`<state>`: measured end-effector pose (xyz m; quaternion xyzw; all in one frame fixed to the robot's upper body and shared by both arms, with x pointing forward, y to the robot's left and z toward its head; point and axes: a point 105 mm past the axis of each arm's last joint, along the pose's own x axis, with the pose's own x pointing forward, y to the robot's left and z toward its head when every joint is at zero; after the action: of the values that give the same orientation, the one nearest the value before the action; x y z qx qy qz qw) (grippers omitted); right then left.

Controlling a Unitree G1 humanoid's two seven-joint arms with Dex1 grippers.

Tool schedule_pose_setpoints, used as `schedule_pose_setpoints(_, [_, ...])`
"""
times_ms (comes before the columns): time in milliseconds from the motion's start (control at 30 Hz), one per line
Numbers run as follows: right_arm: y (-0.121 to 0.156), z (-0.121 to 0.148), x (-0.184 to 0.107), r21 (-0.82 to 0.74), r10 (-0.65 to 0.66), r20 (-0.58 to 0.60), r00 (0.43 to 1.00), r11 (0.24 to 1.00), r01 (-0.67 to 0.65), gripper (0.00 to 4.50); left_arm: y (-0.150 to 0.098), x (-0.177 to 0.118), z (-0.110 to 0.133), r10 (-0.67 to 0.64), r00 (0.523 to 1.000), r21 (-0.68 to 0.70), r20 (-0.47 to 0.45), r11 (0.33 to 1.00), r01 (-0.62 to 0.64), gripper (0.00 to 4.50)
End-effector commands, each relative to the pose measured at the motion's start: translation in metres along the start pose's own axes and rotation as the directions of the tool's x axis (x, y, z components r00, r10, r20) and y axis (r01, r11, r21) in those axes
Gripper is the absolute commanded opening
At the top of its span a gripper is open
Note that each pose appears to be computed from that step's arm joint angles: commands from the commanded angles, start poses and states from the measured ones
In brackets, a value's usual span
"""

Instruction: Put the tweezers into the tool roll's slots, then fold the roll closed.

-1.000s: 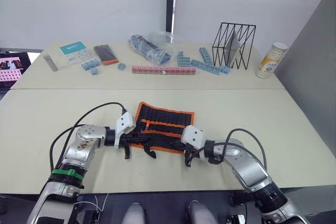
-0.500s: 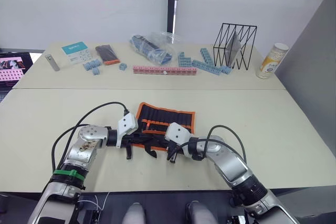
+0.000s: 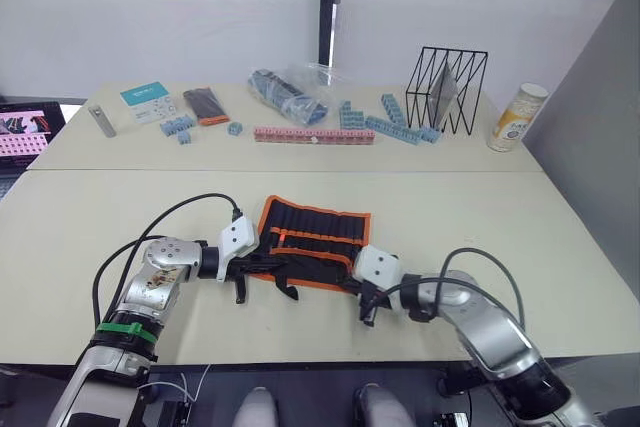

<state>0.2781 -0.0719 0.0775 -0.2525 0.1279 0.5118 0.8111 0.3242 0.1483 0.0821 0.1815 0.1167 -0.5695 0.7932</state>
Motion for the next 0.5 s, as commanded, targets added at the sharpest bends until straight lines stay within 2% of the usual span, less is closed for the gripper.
schedule_pose_setpoints(33, [0.003, -0.015, -0.003, 0.066, 0.001, -0.050, 0.999, 0.998, 0.002, 0.00, 0.000, -0.003, -0.004, 0.006, 1.000, 0.013, -0.024, 1.000, -0.006, 0.02])
schedule_pose_setpoints(167, [0.003, 0.006, -0.004, 0.065, -0.020, 0.039, 0.999, 0.998, 0.017, 0.00, -0.002, -0.007, 0.007, -0.002, 1.000, 0.039, 0.023, 0.999, 0.001, 0.02])
schedule_pose_setpoints(300, [-0.002, 0.029, -0.023, 0.111, -0.085, 0.144, 0.986, 0.991, 0.069, 0.00, -0.005, -0.026, 0.036, 0.000, 0.990, 0.074, 0.140, 0.997, -0.010, 0.02])
schedule_pose_setpoints(367, [-0.004, 0.035, -0.039, 0.155, -0.122, 0.170, 0.978, 0.983, 0.095, 0.00, -0.004, -0.043, 0.052, 0.048, 0.976, 0.069, 0.213, 0.996, -0.064, 0.02])
schedule_pose_setpoints(433, [-0.005, 0.036, -0.050, 0.194, -0.149, 0.173, 0.974, 0.974, 0.114, 0.00, -0.004, -0.056, 0.060, 0.090, 0.966, 0.065, 0.241, 0.992, -0.108, 0.02])
schedule_pose_setpoints(500, [-0.006, 0.027, -0.058, 0.247, -0.173, 0.122, 0.977, 0.959, 0.139, 0.56, -0.005, -0.070, 0.051, 0.158, 0.970, 0.077, 0.184, 0.982, -0.174, 0.00])
